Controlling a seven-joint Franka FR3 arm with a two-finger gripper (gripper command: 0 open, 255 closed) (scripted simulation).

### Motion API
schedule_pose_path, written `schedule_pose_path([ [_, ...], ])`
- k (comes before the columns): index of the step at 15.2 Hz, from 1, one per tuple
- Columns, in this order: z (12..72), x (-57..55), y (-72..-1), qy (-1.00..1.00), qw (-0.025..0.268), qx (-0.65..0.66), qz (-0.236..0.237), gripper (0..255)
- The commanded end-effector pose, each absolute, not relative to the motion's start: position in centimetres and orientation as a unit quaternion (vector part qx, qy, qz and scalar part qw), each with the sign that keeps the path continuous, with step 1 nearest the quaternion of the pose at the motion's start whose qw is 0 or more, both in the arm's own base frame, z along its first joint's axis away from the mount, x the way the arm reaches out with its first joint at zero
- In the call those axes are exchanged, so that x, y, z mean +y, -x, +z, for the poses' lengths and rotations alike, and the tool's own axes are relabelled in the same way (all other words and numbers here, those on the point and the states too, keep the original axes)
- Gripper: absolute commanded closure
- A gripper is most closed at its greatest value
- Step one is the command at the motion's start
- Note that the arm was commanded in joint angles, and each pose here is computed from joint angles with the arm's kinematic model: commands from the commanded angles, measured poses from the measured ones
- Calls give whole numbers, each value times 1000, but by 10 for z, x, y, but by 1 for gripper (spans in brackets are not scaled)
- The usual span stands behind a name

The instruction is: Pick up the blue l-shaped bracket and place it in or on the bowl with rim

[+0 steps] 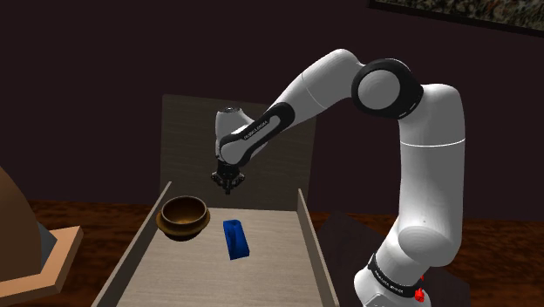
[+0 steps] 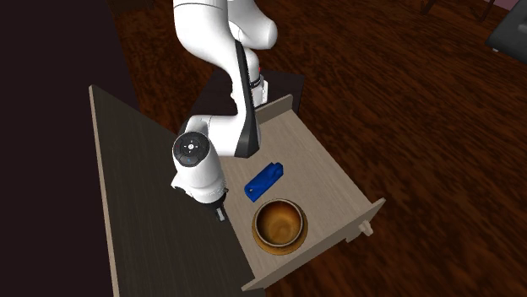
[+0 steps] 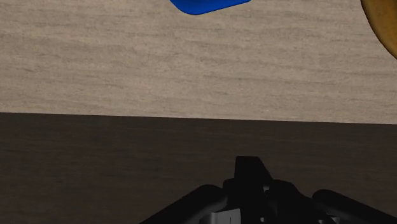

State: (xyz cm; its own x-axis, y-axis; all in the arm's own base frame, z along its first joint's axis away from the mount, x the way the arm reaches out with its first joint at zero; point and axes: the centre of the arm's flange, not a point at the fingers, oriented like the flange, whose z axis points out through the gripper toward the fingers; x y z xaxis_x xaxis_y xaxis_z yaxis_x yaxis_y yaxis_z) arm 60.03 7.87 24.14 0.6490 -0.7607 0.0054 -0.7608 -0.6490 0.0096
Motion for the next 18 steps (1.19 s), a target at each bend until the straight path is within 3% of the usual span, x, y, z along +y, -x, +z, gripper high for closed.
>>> schedule_pose_path([
  [1,241,79,-600,-908,5,-419,0,255],
  [2,241,79,-600,-908,5,-419,0,0],
  [18,234,165,-462,-926,-25,-373,-54,0],
])
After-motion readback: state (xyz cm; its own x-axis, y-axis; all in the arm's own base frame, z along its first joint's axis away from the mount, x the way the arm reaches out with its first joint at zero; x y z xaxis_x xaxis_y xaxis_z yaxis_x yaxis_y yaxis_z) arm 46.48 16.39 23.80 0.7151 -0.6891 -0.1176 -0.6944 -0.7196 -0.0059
